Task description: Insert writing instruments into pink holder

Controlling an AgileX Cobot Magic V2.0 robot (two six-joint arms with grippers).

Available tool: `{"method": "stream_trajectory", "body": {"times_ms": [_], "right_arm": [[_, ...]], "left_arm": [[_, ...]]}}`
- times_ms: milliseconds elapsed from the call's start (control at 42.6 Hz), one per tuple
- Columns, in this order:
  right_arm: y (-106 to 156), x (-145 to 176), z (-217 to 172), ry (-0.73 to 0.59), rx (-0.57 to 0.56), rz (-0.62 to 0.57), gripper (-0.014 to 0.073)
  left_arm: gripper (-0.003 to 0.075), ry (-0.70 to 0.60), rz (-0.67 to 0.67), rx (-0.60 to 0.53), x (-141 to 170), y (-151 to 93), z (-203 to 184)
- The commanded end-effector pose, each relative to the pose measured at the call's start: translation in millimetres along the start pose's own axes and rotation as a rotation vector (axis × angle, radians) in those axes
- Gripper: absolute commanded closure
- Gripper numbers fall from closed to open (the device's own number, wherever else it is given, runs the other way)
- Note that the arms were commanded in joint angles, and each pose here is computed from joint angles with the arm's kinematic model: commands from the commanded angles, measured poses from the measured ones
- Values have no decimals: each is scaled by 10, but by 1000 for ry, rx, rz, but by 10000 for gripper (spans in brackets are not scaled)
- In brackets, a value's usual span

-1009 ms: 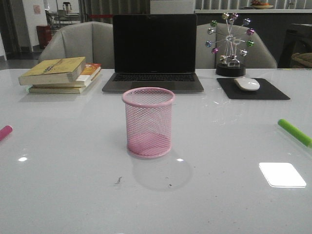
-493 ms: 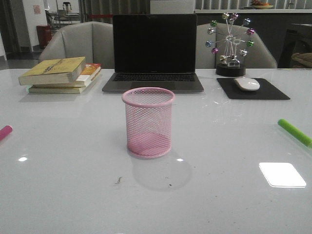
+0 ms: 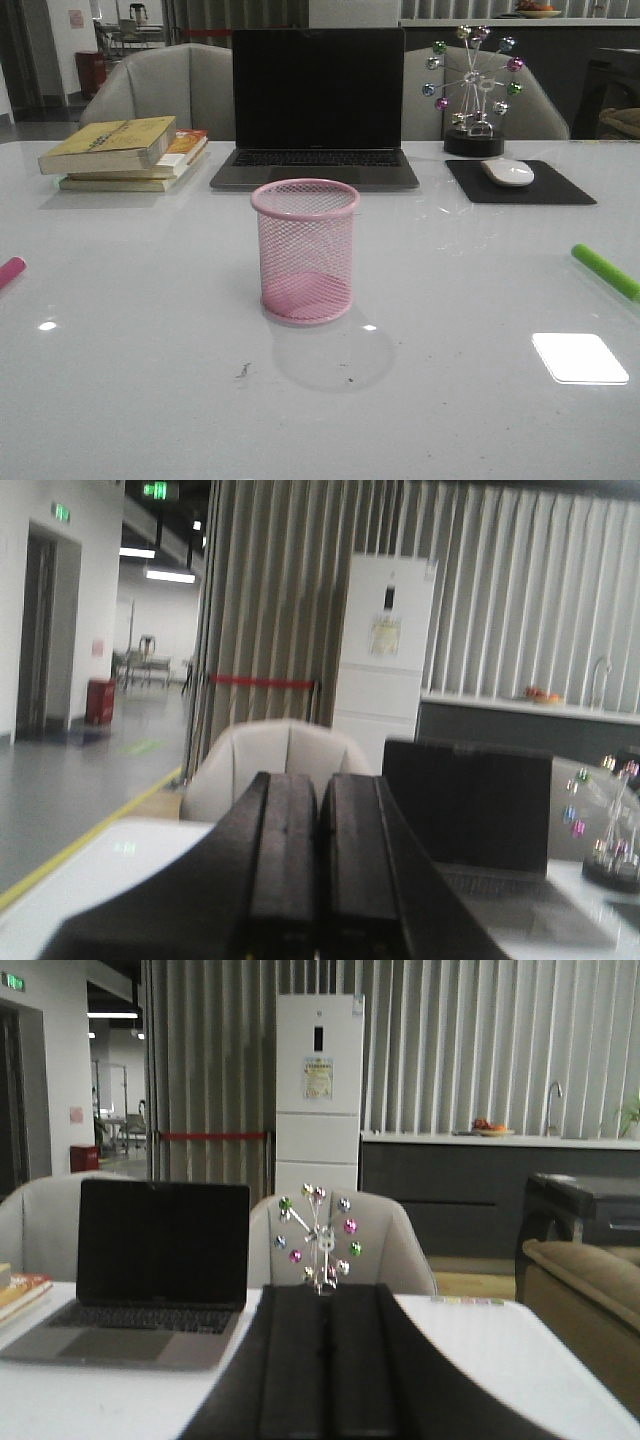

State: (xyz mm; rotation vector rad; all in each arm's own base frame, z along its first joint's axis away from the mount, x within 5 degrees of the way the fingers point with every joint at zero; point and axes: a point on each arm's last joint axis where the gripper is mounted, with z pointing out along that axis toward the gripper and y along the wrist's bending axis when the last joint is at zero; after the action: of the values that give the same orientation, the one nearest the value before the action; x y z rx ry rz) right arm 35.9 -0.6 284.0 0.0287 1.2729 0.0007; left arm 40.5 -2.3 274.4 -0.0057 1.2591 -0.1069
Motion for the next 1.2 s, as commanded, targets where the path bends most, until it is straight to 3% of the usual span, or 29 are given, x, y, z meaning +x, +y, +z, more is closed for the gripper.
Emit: {"method": "stream_trajectory", "body": {"times_ms": [0,141,329,657,892,962,1103,1173], "right_arm": [[11,-425,35,-79,-4,-4,542],[39,-675,222,58,-26,0,542],[75,-722,527,343,-58,3,542],[87,-196,927,786,-78,15,542],[82,92,1135,950,-77,25,531],[81,164,1181,987,-76,27,463],[77,299,1270,1046,-73,30,195],[74,366,1312,1072,-71,31,106]], "left_arm": [[627,-117,-7,9,-454,-30,4],[627,-58,-7,7,-826,-57,97],[627,219,-6,-8,-1008,-73,332],[627,702,-6,-37,-535,-46,686],[627,843,-2,-48,-297,-28,926],[596,877,9,-52,-235,-18,981],[360,923,21,-49,-140,-12,1066],[259,939,34,-44,-102,-10,1100]]}}
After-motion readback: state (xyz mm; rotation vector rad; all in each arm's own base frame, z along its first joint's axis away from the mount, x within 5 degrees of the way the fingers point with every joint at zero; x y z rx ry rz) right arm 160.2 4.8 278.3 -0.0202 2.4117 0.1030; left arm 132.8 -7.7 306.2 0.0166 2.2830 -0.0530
